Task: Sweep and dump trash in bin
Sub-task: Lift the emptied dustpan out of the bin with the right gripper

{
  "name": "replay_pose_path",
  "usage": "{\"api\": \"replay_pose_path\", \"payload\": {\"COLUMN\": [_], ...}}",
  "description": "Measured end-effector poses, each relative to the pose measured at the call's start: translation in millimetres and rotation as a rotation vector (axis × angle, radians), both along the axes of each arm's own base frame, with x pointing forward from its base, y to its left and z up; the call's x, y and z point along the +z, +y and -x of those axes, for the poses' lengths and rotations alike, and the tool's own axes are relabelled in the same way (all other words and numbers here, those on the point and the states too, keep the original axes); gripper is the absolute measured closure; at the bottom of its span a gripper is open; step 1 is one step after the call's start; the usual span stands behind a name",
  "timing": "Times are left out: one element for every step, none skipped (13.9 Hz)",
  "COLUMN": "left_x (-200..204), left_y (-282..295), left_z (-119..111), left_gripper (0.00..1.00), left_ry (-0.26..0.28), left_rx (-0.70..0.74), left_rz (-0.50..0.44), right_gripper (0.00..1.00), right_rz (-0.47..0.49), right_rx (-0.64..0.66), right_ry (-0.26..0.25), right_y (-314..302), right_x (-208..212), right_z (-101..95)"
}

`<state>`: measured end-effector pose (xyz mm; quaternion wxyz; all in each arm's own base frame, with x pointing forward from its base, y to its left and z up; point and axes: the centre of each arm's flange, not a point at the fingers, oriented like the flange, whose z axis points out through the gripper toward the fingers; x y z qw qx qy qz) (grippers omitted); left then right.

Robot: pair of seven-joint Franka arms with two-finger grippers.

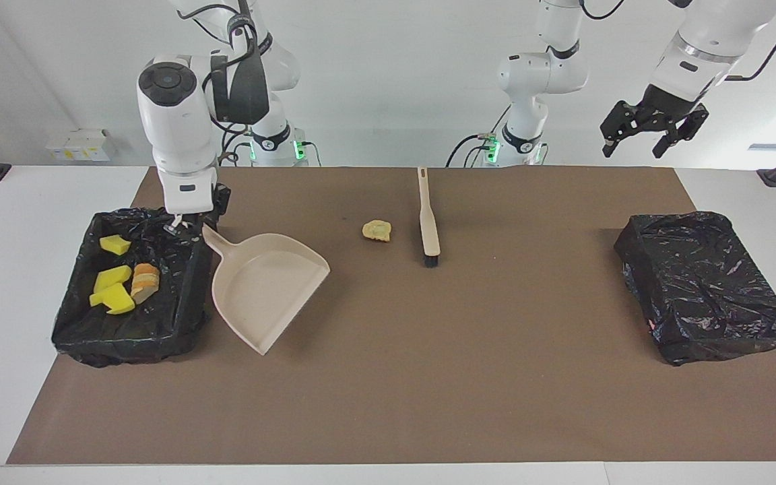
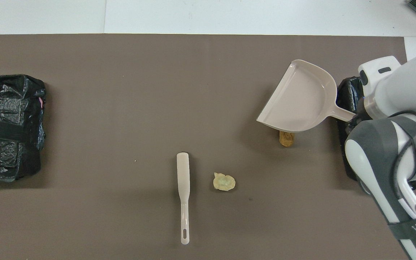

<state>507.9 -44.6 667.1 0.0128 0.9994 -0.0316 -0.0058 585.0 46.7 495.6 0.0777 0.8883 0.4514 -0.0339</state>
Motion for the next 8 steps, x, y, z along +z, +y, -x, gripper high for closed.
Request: {"api": "replay_pose_path", "payload": {"left_x": [-0.1,-1.2,-4.2,-7.8,-10.2,-11.3,-11.8,-12.0], "left_y": [0.1,0.2,0.3,0.4,0.5,0.7,0.9,1.0], "left_z": [0.0,-0.1,-0.6,-2.2,-4.1,-5.2,-5.4,-5.4], "left_gripper": [0.0,0.0,0.0,0.0,0.0,0.0,0.0,0.0], "left_ry": [0.0,0.002,0.006,0.004,-0.004,-0.008,-0.009,-0.009], "left_rx": [0.0,0.001,0.002,0.002,0.003,0.004,0.005,0.005], "left_rz": [0.0,0.0,0.0,0.0,0.001,0.001,0.001,0.001], "right_gripper": [0.69,0.69,0.69,0.69,0.69,0.69,0.69,0.69], "right_rz": [-0.014,-0.024,-0.032,-0.039,-0.045,-0.058,-0.083,-0.108], "right_rx": [-0.062,-0.137,-0.218,-0.3,-0.373,-0.445,-0.517,-0.577], "right_ry": [-0.017,-0.032,-0.048,-0.065,-0.077,-0.088,-0.099,-0.101], "right_y": [11.2,26.4,47.2,72.5,97.9,121.5,144.0,165.3], "right_x": [-8.3,-17.4,-26.5,-34.8,-42.3,-49.5,-56.8,-64.5], "right_z": [-4.1,-7.0,-8.4,-8.1,-6.2,-4.6,-4.2,-3.7]}}
